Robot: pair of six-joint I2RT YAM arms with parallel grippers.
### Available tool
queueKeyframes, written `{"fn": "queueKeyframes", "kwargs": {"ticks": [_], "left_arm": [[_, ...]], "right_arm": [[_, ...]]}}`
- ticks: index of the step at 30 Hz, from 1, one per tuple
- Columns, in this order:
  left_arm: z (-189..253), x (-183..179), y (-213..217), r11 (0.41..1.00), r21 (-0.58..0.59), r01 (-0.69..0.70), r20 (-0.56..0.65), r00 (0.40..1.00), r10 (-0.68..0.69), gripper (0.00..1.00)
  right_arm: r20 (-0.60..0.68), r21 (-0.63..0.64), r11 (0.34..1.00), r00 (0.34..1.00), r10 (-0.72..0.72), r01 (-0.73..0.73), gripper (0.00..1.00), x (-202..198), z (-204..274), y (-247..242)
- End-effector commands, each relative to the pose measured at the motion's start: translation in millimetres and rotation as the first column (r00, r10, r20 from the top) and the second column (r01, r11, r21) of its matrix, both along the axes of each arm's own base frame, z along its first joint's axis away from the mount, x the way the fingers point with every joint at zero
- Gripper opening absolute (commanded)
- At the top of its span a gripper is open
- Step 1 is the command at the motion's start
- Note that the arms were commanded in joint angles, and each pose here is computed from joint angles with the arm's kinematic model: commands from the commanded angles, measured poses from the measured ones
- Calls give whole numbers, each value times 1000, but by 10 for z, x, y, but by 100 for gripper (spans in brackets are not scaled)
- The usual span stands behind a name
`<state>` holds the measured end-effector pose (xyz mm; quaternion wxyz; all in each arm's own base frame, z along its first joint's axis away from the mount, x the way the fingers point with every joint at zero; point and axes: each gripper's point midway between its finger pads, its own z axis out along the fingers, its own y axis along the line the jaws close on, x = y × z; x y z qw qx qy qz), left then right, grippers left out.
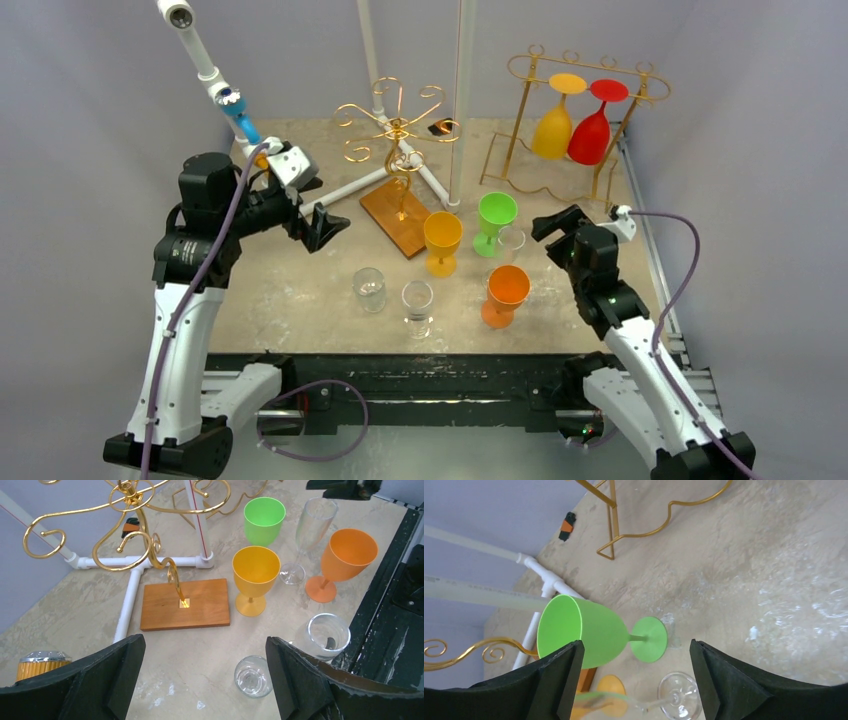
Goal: Place the wine glass upside down on the wine glass rack
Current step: Move the wine rack to the center of the board.
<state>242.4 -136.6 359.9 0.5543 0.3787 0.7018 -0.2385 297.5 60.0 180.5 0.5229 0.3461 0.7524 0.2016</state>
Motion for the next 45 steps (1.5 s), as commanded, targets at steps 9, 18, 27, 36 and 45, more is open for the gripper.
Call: {"fn": "queueKeyframes", "kwargs": {"ticks": [9,18,27,36,45], "left_arm": [[66,250,214,981,18,-192,-27,981,192,89],[-7,260,200,985,41,-170,-52,984,172,63],[-167,242,173,987,36,-159,-98,982,161,66],[-438,135,151,991,60,-121,-160,979,129,53],[-186,267,205,983,45,-175,-75,981,178,37]], "right_arm": [[95,-191,980,993,73,-54,87,26,1410,-65],[166,-253,926,930,328,-281,82,242,2222,854],[122,-323,859,883,453,-396,79,145,2130,1610],[148,-292,818,821,551,-496,76,237,2338,2214],[109,-235,791,793,600,-566,62,378,2246,2616]]}}
